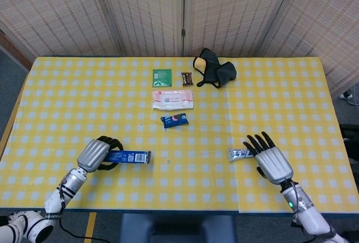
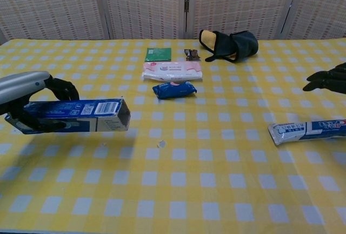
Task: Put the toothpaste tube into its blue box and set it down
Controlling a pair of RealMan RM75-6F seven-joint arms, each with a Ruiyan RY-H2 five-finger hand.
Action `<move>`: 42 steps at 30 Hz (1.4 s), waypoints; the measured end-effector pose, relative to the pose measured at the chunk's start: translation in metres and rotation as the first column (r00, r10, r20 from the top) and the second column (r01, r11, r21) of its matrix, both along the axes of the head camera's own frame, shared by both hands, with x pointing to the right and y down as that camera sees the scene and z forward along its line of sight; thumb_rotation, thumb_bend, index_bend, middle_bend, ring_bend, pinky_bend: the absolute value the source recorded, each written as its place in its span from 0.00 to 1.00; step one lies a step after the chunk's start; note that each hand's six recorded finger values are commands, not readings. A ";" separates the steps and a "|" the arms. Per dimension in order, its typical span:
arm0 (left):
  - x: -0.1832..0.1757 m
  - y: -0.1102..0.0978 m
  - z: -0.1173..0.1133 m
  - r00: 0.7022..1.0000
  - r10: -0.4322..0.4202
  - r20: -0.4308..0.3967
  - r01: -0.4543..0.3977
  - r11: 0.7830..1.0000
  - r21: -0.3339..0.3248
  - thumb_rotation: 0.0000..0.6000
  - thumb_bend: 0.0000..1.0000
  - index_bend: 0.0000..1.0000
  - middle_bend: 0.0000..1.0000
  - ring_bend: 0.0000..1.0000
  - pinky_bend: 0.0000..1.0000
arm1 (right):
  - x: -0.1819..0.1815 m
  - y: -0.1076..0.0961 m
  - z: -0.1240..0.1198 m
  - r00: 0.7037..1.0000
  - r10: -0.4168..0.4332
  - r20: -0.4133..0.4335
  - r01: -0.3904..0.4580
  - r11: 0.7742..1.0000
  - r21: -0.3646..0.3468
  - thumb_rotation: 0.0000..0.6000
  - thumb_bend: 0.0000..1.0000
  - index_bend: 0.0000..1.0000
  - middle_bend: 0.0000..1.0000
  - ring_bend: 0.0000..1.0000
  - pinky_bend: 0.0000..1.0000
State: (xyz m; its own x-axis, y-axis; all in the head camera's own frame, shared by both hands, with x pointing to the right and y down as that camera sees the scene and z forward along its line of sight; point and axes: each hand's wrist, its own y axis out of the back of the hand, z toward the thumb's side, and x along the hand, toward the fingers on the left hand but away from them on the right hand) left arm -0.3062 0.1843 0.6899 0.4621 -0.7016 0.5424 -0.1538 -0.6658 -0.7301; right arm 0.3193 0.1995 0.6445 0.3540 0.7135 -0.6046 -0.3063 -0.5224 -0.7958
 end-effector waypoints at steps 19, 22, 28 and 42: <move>-0.001 -0.004 -0.003 0.999 -0.018 -0.028 0.018 1.000 -0.004 1.00 0.51 0.58 0.43 0.35 0.31 | -0.029 -0.014 0.063 0.991 -0.030 -0.128 0.021 0.997 -0.074 1.00 0.33 0.30 0.21 0.17 0.10; -0.003 -0.005 -0.003 1.000 -0.016 -0.027 0.016 1.000 -0.004 1.00 0.51 0.58 0.43 0.36 0.31 | -0.033 -0.013 0.069 0.990 -0.033 -0.139 0.023 0.997 -0.075 1.00 0.32 0.31 0.21 0.17 0.10; -0.008 -0.007 -0.004 0.999 -0.028 -0.031 0.027 1.000 -0.006 1.00 0.51 0.58 0.43 0.35 0.31 | -0.047 -0.012 0.077 0.989 -0.047 -0.143 0.036 0.996 -0.079 1.00 0.32 0.34 0.23 0.17 0.10; -0.016 -0.009 -0.005 0.998 -0.047 -0.031 0.046 0.999 -0.018 1.00 0.51 0.54 0.43 0.34 0.30 | -0.064 -0.016 0.084 0.989 -0.042 -0.138 0.036 0.998 -0.046 1.00 0.33 0.59 0.42 0.30 0.20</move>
